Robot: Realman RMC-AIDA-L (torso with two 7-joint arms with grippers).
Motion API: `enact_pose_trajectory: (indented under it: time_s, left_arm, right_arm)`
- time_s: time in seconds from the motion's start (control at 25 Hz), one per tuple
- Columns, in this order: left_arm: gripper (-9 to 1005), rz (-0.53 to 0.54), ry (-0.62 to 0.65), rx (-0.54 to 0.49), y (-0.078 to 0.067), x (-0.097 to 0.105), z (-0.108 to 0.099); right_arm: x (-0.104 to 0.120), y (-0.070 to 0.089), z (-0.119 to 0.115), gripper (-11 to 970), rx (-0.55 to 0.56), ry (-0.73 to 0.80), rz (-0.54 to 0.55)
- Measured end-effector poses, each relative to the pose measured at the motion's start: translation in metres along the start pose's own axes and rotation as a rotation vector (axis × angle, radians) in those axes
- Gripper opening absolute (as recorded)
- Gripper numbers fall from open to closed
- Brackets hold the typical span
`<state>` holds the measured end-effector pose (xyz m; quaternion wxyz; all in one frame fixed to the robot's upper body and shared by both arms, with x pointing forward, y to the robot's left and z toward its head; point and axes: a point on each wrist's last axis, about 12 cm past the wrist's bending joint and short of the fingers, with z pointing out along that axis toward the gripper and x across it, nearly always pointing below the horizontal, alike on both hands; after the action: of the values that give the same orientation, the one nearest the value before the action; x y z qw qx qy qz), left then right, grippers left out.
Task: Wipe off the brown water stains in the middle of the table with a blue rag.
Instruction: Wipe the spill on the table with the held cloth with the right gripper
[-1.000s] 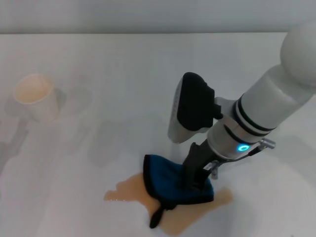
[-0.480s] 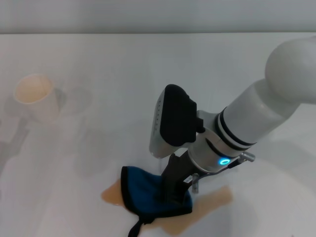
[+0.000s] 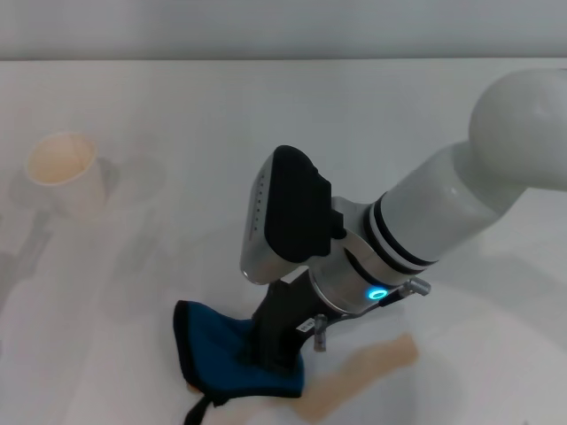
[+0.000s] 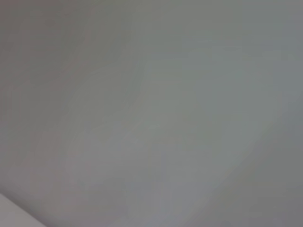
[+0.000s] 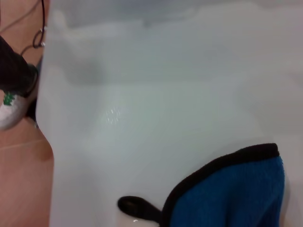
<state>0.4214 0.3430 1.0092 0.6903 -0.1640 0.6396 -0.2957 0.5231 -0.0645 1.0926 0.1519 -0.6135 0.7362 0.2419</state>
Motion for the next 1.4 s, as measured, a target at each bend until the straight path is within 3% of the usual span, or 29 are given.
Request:
enact_pose_trajectory:
  time_s: [0.32, 0.84, 1.4]
  left_arm:
    - [876, 0.000, -0.001, 0.008, -0.001, 0.000, 0.004]
    - [875, 0.000, -0.001, 0.008, -0.001, 0.000, 0.004]
    - [875, 0.000, -0.002, 0.008, -0.001, 0.000, 0.004]
  right_arm:
    - [-0.017, 0.007, 0.002, 117, -0.013, -0.050, -0.035]
    - [0.004, 0.009, 0.024, 117, 0.024, -0.028, -0.010]
    - [0.006, -0.020, 0.023, 118, 0.186, -0.099, 0.032]
